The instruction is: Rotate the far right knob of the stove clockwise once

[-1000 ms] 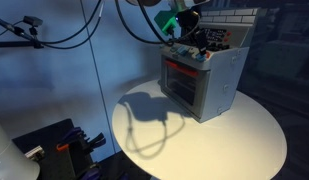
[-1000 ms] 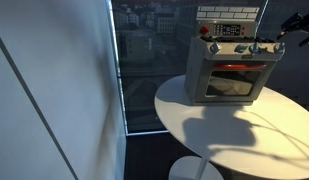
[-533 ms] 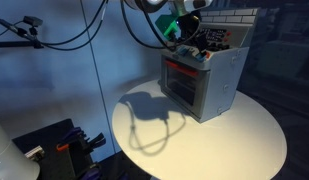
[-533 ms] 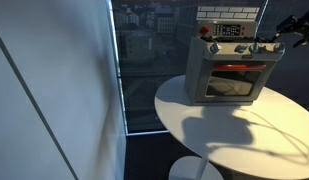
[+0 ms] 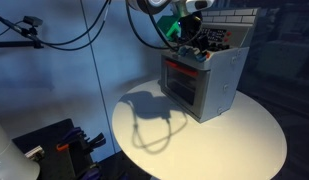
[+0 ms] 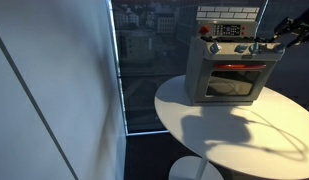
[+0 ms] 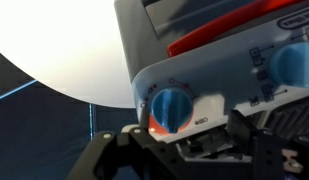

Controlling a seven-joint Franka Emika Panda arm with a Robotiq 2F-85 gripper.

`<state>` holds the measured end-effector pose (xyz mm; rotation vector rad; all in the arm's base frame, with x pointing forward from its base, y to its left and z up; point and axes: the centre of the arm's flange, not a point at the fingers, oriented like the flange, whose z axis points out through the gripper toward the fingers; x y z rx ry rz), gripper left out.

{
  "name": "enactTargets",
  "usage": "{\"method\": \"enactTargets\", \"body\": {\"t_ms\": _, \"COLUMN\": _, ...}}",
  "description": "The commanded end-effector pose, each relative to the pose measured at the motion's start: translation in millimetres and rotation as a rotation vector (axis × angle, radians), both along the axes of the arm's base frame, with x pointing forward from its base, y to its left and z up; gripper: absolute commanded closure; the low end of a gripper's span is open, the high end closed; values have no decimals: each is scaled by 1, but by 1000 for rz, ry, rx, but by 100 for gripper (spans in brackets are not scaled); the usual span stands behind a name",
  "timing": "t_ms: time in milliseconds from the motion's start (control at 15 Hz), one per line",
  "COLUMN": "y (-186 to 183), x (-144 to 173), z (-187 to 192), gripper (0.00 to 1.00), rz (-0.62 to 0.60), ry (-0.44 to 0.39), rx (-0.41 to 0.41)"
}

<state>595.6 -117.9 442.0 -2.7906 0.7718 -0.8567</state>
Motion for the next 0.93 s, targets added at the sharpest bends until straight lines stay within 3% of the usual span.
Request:
{"method": "enactTargets", "body": {"t_ms": 0, "y": -5, "x": 9, "z": 3, "gripper": 22, "rz": 13, "ry": -19, "rx": 3}}
{"method": "enactTargets", "body": {"t_ms": 333, "y": -6, "x": 9, "z": 3, "gripper": 33, "rz": 11, "ry": -19, "rx": 3}}
{"method": "enactTargets", "body": {"t_ms": 400, "y": -6, "x": 9, "z": 2, "gripper": 31, "rz": 11, "ry": -19, "rx": 3}}
{"method": "enactTargets", "body": {"t_ms": 867, "y": -7, "x": 8, "z": 2, "gripper": 41, "rz": 5, "ry": -24, "rx": 6}}
